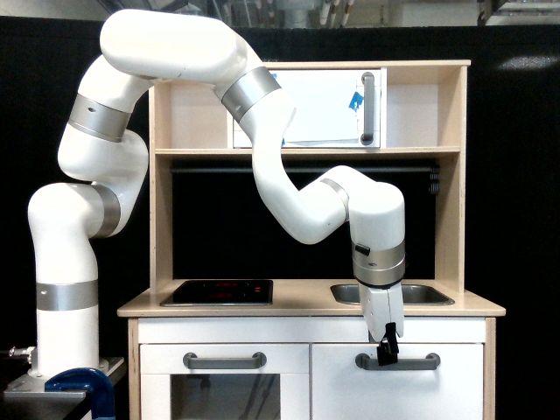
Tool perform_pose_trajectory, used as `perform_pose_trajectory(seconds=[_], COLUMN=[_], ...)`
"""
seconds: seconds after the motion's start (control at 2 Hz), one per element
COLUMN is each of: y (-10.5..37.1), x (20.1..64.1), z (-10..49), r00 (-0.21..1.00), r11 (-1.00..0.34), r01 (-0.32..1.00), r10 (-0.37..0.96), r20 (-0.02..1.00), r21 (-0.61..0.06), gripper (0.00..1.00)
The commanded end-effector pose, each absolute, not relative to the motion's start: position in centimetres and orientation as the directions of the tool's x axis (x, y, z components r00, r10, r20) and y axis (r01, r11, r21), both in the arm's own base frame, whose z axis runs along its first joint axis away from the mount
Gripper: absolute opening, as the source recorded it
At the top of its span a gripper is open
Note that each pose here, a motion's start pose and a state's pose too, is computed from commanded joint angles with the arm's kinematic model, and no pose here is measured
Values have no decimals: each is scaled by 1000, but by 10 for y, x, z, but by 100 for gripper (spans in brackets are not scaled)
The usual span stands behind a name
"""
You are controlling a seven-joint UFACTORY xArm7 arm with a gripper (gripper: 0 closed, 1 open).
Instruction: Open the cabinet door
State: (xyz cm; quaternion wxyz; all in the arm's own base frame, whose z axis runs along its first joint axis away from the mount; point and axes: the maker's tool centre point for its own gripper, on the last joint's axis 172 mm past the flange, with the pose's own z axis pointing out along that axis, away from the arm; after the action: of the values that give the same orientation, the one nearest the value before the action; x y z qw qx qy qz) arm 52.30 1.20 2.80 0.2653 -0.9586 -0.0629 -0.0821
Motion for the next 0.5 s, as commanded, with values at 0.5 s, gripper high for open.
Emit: perform_pose_trajectory(seconds=[0.5], y=[41], x=[540], z=[16], r00=[979], r11=[-851], r01=[164], r10=[77], r20=[191], r21=[-498], gripper=[100])
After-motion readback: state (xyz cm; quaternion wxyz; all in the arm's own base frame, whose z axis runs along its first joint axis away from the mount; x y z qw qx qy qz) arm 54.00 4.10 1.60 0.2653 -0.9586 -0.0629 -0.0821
